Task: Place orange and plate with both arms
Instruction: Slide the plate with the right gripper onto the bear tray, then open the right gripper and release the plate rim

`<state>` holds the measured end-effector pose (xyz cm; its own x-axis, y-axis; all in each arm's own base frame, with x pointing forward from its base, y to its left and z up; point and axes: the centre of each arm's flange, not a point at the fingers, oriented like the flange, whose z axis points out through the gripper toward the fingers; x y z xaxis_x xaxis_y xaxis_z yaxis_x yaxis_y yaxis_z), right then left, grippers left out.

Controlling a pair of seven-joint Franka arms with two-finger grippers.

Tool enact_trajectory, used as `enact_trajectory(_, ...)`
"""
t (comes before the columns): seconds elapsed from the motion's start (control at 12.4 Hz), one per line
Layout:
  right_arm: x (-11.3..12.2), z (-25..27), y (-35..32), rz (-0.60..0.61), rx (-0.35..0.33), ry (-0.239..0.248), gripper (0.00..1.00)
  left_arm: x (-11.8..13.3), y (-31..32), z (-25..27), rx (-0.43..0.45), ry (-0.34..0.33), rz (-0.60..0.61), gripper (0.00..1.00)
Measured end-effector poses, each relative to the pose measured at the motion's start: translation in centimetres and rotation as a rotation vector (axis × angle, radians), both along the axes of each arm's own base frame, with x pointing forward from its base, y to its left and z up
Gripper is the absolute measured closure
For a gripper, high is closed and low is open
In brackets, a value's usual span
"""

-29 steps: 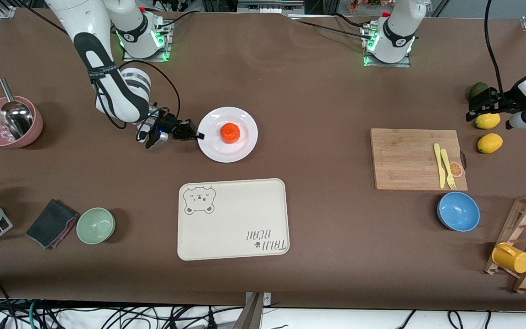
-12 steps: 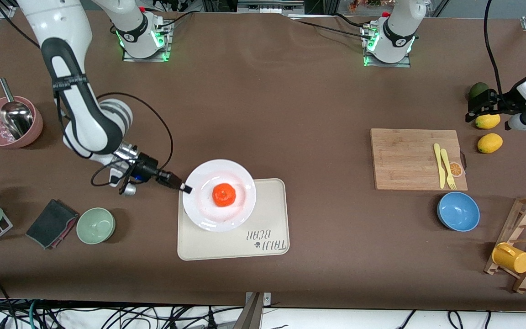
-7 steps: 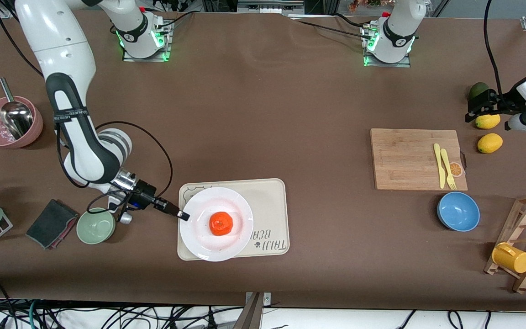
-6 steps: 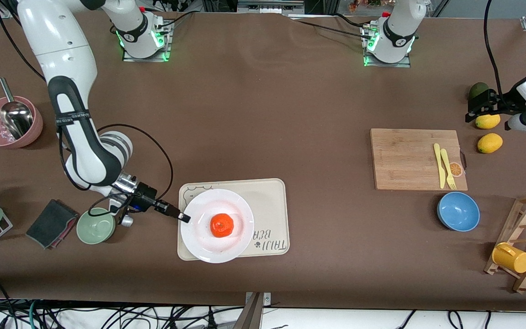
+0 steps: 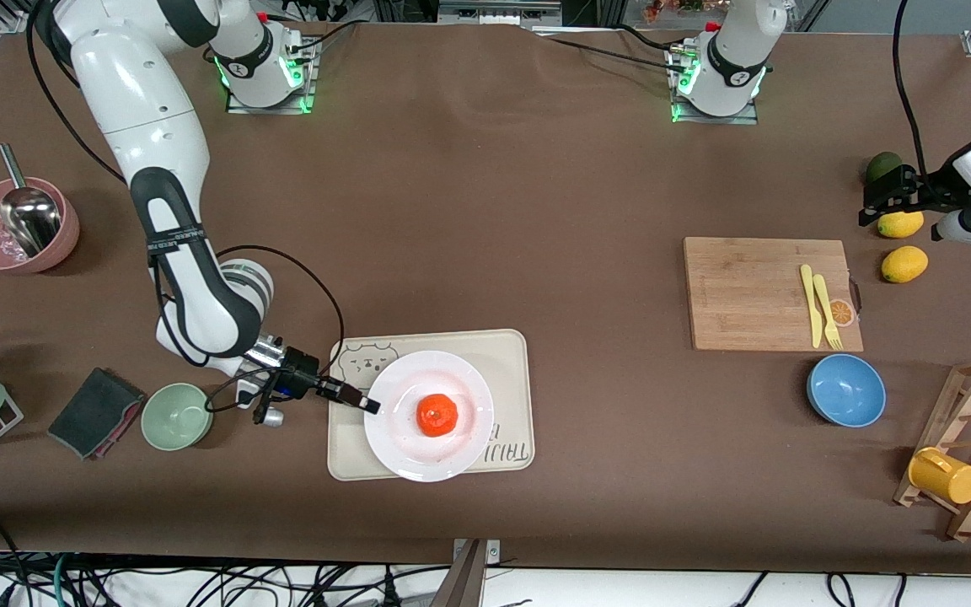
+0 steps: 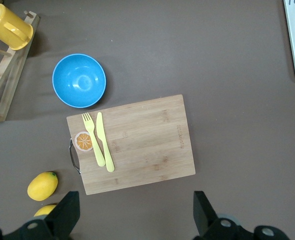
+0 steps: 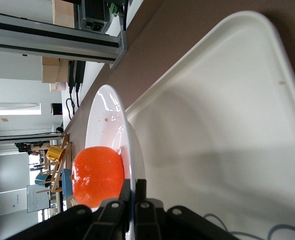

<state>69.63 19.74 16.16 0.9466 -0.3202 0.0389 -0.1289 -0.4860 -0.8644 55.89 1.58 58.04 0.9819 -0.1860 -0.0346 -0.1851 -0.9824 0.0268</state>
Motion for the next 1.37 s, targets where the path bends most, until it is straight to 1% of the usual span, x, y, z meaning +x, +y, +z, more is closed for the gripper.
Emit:
enact_trajectory(0.48, -2.1, -2.8, -0.8, 0.029, -0.038, 0.027, 0.95, 0.0, 0.0, 0.0, 0.000, 0.000, 0.000, 0.00)
enact_trajectory(0.73, -3.2, -2.5, -1.3, 0.035, -0.047, 0.035, 0.95, 0.0, 0.0, 0.0, 0.000, 0.000, 0.000, 0.00)
enact_trajectory(0.81, -3.6, -2.3, -1.7, 0.040, -0.054, 0.030, 0.88, 0.0, 0.0, 0.0, 0.000, 0.000, 0.000, 0.00)
enact_trajectory(0.97, -3.9, -2.1, -2.6, 0.041, -0.063, 0.021, 0.66, 0.0, 0.0, 0.0, 0.000, 0.000, 0.000, 0.00)
enact_trajectory(1.13, -3.5, -1.0, -3.4, 0.048, -0.078, -0.004, 0.43, 0.0, 0.0, 0.0, 0.000, 0.000, 0.000, 0.00)
enact_trajectory(1.21, -3.1, -0.1, -4.0, 0.069, -0.102, -0.026, 0.31, 0.0, 0.0, 0.0, 0.000, 0.000, 0.000, 0.00)
enact_trajectory(1.37, -2.0, 3.1, -6.1, 0.127, -0.180, -0.081, 0.07, 0.0, 0.0, 0.0, 0.000, -0.001, 0.000, 0.00)
